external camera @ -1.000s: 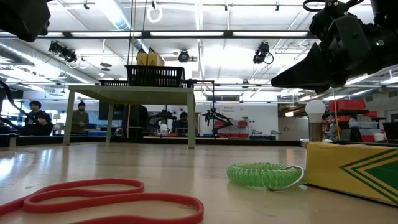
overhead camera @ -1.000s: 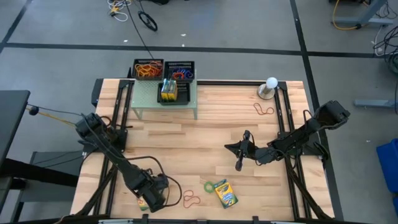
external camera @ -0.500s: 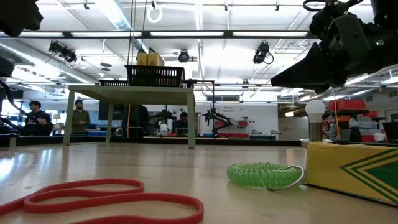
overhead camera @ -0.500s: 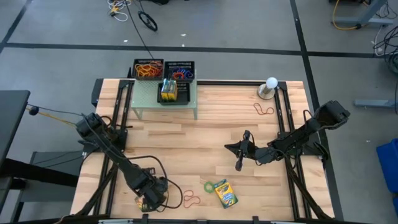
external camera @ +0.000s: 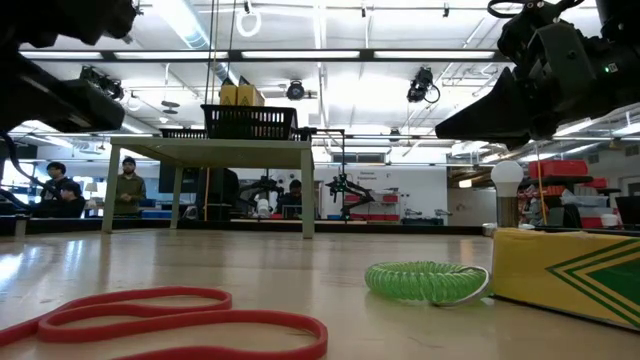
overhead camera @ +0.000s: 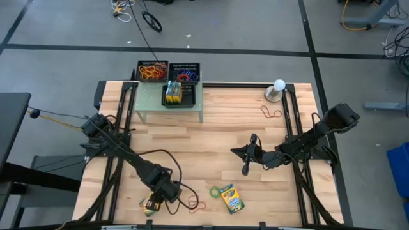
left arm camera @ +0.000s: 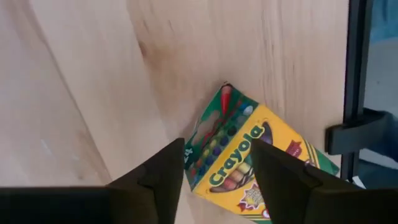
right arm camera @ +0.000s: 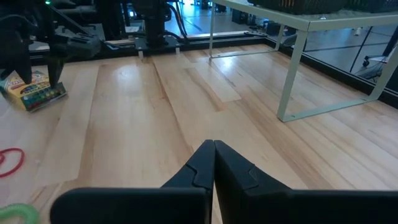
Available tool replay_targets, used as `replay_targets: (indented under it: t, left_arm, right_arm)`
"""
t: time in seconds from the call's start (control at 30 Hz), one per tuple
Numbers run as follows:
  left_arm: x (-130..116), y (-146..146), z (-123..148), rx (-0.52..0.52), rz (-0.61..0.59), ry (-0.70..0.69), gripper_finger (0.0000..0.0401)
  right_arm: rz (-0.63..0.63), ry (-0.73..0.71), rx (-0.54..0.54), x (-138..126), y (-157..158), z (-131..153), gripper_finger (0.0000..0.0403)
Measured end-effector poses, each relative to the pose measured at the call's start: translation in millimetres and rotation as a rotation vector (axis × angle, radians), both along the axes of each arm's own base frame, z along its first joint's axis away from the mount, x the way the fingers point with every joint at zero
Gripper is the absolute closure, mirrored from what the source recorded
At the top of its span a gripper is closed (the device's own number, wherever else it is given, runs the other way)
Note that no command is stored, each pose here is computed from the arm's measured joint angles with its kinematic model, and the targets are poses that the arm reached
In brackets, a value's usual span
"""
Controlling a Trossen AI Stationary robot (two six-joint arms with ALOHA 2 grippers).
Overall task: Pick & Place Office Desk Supplies
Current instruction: Put the crayon box into the bottom black bin on the shelf
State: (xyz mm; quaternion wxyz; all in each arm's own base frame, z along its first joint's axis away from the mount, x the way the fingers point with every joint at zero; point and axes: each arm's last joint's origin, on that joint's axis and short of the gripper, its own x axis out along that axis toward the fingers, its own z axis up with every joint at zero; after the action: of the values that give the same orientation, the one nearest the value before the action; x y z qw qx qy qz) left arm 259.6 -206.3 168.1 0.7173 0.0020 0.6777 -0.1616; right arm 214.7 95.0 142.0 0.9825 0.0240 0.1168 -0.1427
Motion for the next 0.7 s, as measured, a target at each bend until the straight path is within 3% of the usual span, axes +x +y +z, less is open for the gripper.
replay_targets:
  t: [0.2, 0.47, 0.7]
  left_arm:
    - [-2, -7, -11, 0.001, -0.084, 0.023, 0.0255]
    - [-2, -14, -27, -0.036, -0.084, 0.109, 0.0273]
    - [1, -16, -19, -0.028, -0.096, 0.086, 0.0363]
  right_arm:
    - [0.001, 0.001, -0.002, 0, 0, 0, 0.0391]
    - [0.001, 0.001, -0.002, 0, 0, 0, 0.0391]
    - [0.001, 0.000, -0.002, 0, 0, 0, 0.0391]
